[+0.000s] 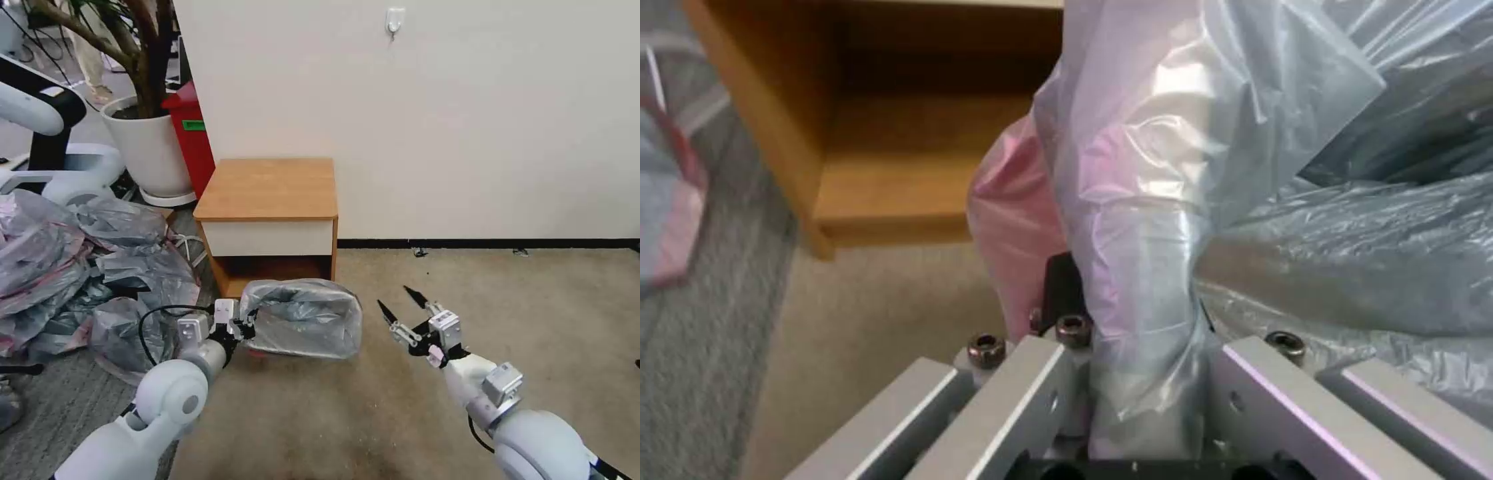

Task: Pick up the garbage bag from the table and place it over the trash can.

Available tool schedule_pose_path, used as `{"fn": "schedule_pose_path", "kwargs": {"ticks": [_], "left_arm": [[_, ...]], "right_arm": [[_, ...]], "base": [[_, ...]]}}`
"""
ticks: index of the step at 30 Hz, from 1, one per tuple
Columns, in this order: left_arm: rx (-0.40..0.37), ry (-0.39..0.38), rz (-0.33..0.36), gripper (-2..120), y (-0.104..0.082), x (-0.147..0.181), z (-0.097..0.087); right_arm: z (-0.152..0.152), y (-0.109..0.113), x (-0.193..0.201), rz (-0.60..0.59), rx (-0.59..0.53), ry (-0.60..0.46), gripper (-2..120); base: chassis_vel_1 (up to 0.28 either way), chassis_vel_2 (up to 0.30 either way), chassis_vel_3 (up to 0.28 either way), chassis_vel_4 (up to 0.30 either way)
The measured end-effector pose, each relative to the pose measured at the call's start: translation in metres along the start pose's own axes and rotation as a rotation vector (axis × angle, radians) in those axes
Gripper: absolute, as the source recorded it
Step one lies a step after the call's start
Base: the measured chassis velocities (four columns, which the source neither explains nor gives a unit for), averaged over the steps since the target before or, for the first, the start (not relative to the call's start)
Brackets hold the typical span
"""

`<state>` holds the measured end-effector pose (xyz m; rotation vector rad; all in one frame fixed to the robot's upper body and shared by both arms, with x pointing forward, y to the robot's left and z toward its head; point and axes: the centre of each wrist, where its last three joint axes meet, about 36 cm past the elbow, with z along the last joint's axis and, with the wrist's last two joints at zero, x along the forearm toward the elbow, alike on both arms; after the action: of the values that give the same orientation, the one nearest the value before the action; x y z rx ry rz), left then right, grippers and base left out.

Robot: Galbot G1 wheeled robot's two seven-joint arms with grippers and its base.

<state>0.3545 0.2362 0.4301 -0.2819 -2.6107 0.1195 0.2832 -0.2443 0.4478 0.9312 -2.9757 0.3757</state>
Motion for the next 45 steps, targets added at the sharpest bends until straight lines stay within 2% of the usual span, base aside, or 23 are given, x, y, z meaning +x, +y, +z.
{"fn": "schedule_pose_path", "kwargs": {"ticks": [3,5,7,8,11,18,22,32,45], "left_arm": [[-0.060,-0.033,0.006,1,-0.011,0.003,0.003],[-0.071,-0.040,0.010,1,-0.014,0.004,0.004],[-0.103,-0.054,0.021,1,-0.023,0.007,0.006],[-0.103,-0.054,0.021,1,-0.023,0.007,0.006],[-0.160,-0.080,0.020,1,-0.032,0.006,0.009],[-0.246,-0.116,-0.002,1,-0.041,0.006,0.013],[-0.303,-0.140,-0.022,1,-0.052,0.008,0.019],[-0.323,-0.139,-0.027,1,-0.056,0.011,0.024],[-0.319,-0.131,-0.018,1,-0.058,0.007,0.027]], "right_arm": [[-0.003,-0.004,-0.005,-0.074,0.059,0.001,26],[-0.004,-0.005,-0.006,-0.098,0.075,0.005,23],[-0.008,-0.008,-0.011,-0.175,0.111,0.028,11],[-0.008,-0.008,-0.011,-0.175,0.111,0.028,11],[-0.015,-0.006,-0.018,-0.244,0.127,0.071,0],[-0.025,-0.001,-0.026,-0.289,0.133,0.190,0],[-0.036,0.004,-0.041,-0.299,0.106,0.309,0],[-0.049,0.021,-0.075,-0.308,0.071,0.443,0],[-0.021,0.026,-0.122,-0.292,0.112,0.507,0]], "base": [[0.000,0.000,0.000,0.000],[0.000,0.000,0.000,0.000],[0.000,0.000,0.000,0.000],[0.000,0.000,0.000,0.000],[0.000,0.000,0.000,0.000],[0.000,0.000,0.000,0.000],[0.000,0.000,0.000,0.000],[0.000,0.000,0.000,0.000],[0.000,0.000,0.000,0.000]]}}
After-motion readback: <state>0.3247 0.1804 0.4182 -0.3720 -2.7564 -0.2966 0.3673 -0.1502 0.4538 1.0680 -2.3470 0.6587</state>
